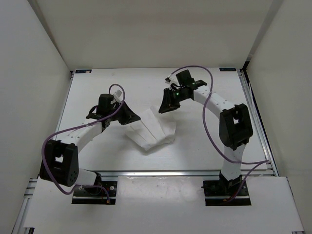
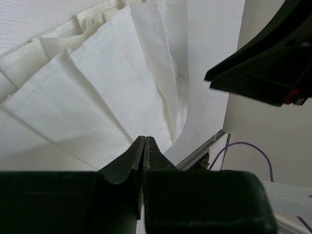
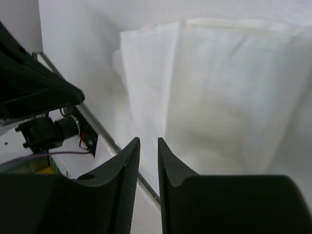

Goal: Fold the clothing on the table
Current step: Fold the skirt

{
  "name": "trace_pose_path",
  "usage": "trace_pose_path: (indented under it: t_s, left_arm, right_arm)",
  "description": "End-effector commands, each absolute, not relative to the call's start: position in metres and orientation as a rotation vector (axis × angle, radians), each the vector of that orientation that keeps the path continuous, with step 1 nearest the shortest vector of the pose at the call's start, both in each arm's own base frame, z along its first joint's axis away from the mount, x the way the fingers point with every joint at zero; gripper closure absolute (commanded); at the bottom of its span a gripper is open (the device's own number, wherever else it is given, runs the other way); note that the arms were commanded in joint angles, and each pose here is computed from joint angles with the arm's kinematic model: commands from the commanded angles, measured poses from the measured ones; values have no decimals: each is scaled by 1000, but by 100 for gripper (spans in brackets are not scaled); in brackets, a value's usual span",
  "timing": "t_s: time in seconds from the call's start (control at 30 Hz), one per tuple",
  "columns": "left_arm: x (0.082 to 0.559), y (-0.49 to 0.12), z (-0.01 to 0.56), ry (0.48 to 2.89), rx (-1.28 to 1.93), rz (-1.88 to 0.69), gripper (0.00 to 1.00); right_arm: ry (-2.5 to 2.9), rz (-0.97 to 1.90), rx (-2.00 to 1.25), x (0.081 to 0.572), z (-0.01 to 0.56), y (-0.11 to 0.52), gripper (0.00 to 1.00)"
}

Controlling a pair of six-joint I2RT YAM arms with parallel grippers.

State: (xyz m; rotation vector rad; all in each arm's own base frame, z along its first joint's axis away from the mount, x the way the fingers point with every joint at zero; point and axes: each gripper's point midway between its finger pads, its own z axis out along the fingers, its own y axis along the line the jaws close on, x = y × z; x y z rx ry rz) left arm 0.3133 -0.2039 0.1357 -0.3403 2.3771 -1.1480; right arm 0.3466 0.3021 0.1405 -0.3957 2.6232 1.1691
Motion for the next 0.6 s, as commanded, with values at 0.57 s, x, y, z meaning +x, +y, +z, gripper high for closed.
trace_pose_path:
  t_s: [0.57]
  left_arm:
    - [295, -193, 121, 2418, -330, -1101, 88]
  right_arm:
    - [3026, 1208, -196, 305, 0, 278, 77]
